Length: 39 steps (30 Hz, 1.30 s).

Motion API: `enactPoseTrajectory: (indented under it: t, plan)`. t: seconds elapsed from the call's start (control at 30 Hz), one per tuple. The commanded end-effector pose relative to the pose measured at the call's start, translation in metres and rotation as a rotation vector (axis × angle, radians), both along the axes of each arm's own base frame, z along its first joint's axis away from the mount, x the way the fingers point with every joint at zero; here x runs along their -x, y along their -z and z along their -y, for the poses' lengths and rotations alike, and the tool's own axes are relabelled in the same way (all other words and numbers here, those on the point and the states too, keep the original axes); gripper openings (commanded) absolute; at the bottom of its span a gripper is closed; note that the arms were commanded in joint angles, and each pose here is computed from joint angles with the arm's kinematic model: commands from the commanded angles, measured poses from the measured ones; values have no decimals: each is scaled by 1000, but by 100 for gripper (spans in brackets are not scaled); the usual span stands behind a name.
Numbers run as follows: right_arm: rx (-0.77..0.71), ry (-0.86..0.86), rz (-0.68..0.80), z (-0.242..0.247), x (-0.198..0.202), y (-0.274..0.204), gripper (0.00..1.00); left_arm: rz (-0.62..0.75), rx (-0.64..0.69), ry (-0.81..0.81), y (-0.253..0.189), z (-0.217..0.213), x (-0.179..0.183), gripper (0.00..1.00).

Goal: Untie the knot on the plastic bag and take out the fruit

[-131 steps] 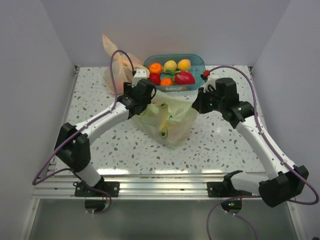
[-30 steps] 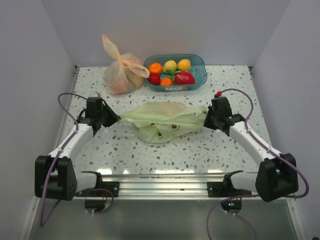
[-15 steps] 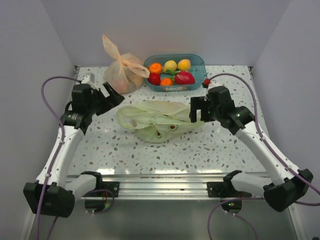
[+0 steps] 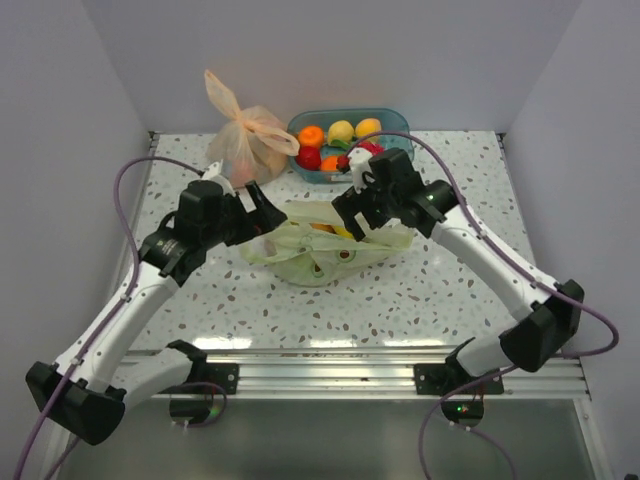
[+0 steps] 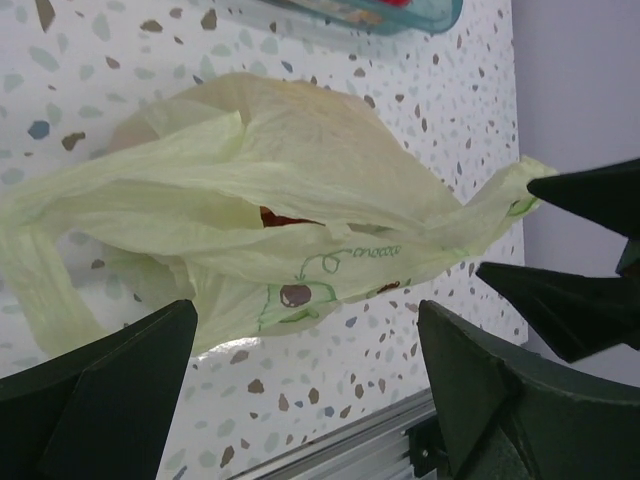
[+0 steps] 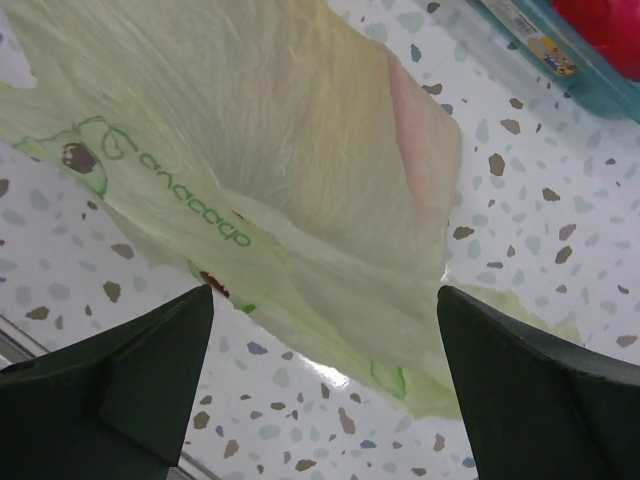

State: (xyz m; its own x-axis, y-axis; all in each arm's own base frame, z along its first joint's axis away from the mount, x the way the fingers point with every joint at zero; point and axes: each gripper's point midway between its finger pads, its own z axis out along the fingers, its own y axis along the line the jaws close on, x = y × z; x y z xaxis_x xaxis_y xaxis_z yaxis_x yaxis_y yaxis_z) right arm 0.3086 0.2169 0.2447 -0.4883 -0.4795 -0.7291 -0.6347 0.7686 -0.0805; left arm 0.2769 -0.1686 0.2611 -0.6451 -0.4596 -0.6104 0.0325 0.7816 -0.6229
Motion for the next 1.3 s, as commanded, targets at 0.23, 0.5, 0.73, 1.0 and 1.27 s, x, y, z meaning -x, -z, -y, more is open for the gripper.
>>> enactPoseTrajectory:
  t: [0.23,0.5,0.73,1.0,1.27]
  plan:
    - [125,-128,10,-31,-48,52,87,-71,-12,47,40,54,-4,99]
    - [108,-33,34,-22,-56,52,3,-112,-26,29,64,59,0,100]
    - [-11,114,64,-13,-58,26,0,-131,-42,-60,74,52,-11,100]
    - [-81,89,46,-18,-44,22,0,-154,34,-195,76,56,-34,100]
    - [-61,83,13,-15,-38,38,0,-182,1,-298,109,46,-44,86]
